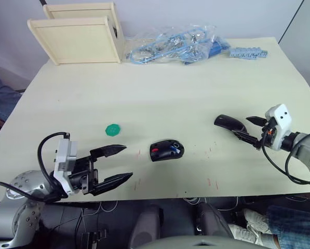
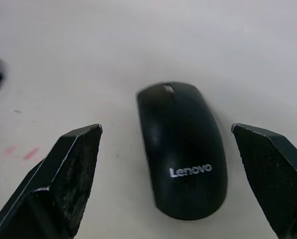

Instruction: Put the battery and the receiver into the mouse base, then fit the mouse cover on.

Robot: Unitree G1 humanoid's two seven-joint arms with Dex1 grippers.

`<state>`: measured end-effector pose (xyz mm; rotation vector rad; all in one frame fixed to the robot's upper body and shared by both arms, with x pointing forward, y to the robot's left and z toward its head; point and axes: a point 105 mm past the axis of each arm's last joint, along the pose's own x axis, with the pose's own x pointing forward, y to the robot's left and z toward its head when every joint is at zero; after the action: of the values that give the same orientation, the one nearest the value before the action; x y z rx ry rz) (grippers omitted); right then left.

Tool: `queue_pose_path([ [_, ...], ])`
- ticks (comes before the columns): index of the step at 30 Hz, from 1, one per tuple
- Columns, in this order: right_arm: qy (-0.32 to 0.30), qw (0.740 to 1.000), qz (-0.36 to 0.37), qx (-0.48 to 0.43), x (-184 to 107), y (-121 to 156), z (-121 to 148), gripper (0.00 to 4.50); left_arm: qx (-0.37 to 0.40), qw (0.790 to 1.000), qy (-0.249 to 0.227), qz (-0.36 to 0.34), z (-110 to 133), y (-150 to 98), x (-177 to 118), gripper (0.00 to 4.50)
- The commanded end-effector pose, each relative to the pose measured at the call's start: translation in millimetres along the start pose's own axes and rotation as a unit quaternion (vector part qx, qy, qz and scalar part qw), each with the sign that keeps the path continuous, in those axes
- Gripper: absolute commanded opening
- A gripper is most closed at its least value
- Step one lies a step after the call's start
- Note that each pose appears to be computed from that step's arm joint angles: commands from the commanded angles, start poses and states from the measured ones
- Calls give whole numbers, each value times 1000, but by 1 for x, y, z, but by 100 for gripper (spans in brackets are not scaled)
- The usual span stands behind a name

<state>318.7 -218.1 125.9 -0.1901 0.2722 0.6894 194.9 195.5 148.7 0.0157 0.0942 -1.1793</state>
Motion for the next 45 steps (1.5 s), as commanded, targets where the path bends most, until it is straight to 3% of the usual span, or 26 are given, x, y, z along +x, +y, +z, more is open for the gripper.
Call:
queue_pose_path([
  [1,-8,1000,5,-9,4,-7,6,439,21,1000,-8,-3,10,-8,-2,450],
  [19,1,1000,14,4,8,-17,-5,439,34,999,-23,-23,27,-9,9,450],
  [45,-1,1000,17,12,10,-19,-10,439,33,998,-54,-29,16,-11,-5,450],
])
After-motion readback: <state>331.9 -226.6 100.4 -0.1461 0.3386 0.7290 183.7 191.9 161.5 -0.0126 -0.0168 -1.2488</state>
